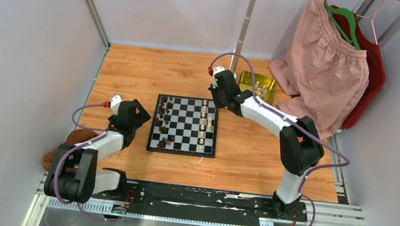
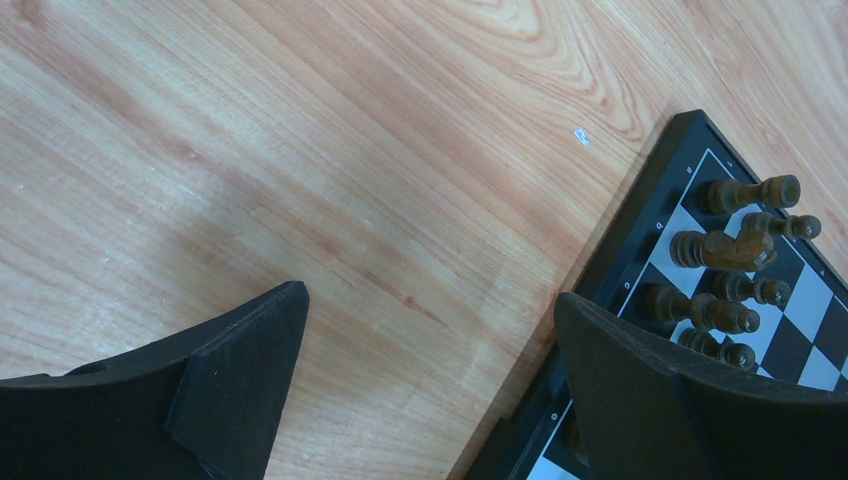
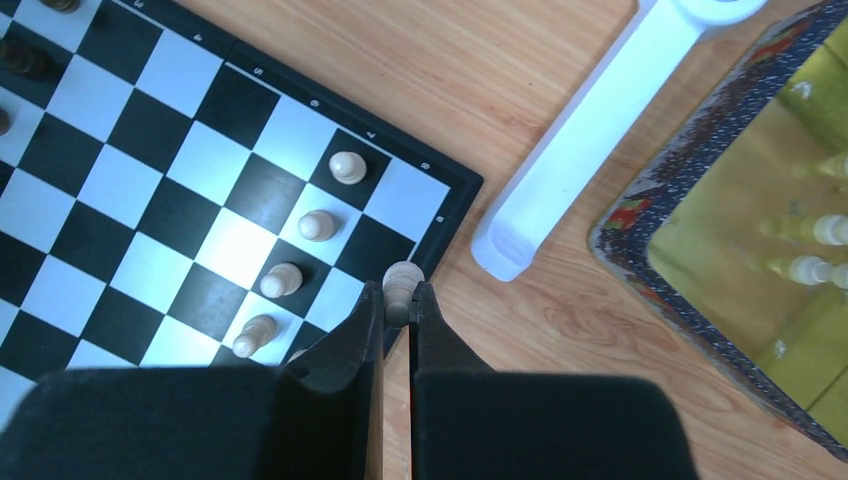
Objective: Set up the chess pieces on the board
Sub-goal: Place the chess piece on the chessboard, then pick up the chess piece from the storage box.
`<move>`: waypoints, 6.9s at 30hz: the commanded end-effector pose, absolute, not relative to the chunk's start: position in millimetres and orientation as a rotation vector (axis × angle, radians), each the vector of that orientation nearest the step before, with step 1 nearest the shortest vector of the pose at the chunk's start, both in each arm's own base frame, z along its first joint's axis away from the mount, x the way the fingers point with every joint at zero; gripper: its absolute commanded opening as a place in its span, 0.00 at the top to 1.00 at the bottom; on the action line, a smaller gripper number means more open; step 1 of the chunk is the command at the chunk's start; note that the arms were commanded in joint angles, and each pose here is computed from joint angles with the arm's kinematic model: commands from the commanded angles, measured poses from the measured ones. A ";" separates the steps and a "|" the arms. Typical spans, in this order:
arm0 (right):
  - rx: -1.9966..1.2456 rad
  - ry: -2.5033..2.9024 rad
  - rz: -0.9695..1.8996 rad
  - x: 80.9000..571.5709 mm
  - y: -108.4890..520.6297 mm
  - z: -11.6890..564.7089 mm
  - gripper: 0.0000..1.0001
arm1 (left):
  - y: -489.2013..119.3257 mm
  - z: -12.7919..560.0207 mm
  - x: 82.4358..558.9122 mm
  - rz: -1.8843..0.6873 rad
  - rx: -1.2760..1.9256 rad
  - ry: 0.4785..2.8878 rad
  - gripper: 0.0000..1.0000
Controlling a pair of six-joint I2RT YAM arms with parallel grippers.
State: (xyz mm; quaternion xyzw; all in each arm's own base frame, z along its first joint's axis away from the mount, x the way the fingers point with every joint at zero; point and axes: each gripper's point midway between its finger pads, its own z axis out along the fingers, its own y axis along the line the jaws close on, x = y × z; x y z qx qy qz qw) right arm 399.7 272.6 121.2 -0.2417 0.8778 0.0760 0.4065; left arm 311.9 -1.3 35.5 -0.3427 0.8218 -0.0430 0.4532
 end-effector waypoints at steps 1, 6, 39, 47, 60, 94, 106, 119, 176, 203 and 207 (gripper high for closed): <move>-0.631 2.247 0.255 385.5 287.1 105.2 1.00 | -2.6 43.4 316.6 -0.112 -0.823 2.003 0.00; -0.662 2.266 0.311 376.5 291.7 95.8 1.00 | -2.8 42.8 316.8 -0.111 -0.823 2.006 0.00; -0.848 2.299 0.350 362.4 297.1 62.6 1.00 | -3.3 43.4 317.1 -0.110 -0.818 2.006 0.00; -0.851 2.289 0.365 360.7 298.6 67.6 0.74 | -3.5 43.2 316.8 -0.110 -0.818 2.006 0.00; -0.813 2.197 0.379 368.0 301.2 118.7 0.68 | -3.8 43.6 316.5 -0.110 -0.816 2.005 0.00; -0.042 2.238 -0.180 522.2 86.9 118.5 0.68 | -4.2 43.3 318.2 -0.108 -0.812 2.011 0.00; -0.057 2.262 -0.204 536.3 76.4 97.8 0.67 | -5.0 43.3 318.7 -0.111 -0.809 2.013 0.00; -0.054 2.275 -0.191 540.8 66.9 91.2 0.65 | -5.5 43.7 319.3 -0.111 -0.806 2.013 0.00; -0.070 2.284 -0.124 542.8 68.7 91.3 1.00 | -5.7 42.6 318.8 -0.109 -0.804 2.017 0.00; -0.241 2.138 -0.017 519.9 127.0 170.7 1.00 | -5.2 43.3 318.6 -0.108 -0.806 2.013 0.00; -0.314 2.135 0.031 505.1 157.5 177.1 1.00 | -5.2 43.5 318.4 -0.109 -0.806 2.012 0.00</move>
